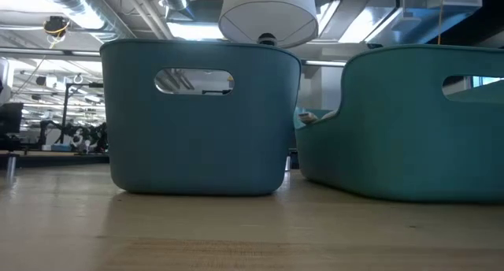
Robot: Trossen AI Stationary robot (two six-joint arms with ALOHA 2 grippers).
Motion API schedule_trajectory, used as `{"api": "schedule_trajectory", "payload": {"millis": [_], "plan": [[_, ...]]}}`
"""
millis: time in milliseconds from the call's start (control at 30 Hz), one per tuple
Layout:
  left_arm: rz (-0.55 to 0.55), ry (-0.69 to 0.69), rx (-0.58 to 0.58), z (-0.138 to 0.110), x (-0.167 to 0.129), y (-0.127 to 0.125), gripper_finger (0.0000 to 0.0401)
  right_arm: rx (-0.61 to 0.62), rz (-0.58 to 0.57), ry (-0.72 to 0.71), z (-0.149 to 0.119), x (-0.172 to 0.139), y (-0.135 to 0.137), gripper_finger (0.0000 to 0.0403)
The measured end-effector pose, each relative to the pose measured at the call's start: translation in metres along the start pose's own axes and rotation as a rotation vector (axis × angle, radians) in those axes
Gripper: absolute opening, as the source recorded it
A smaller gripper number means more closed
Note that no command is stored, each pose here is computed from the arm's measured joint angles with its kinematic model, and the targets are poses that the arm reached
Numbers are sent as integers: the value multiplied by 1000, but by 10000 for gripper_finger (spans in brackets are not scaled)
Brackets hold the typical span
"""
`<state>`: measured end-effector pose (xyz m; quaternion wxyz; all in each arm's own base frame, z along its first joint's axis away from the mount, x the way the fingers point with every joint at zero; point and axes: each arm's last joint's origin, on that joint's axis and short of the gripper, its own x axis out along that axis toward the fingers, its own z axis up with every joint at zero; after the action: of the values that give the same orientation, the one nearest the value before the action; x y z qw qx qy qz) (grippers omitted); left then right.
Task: Pick and place items into bin
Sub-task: Put the white HDMI cable into the green bin
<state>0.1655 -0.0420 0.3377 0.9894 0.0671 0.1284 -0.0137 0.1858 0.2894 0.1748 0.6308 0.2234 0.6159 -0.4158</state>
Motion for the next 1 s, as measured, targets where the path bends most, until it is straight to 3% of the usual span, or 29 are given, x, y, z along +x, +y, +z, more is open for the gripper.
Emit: {"api": "schedule_trajectory", "payload": {"millis": [333,633,800,1000], "plan": [[-1,8,-18,-1,0,0,205,18,98,-109,8,-83,-4,15],[-1,7,-18,-1,0,0,205,-164,287,-420,35,-118,6,15],[-1,7,-18,-1,0,0,205,-282,271,-539,65,-131,13,15],[0,7,-18,-1,0,0,205,-413,129,-572,126,-125,22,15]]}}
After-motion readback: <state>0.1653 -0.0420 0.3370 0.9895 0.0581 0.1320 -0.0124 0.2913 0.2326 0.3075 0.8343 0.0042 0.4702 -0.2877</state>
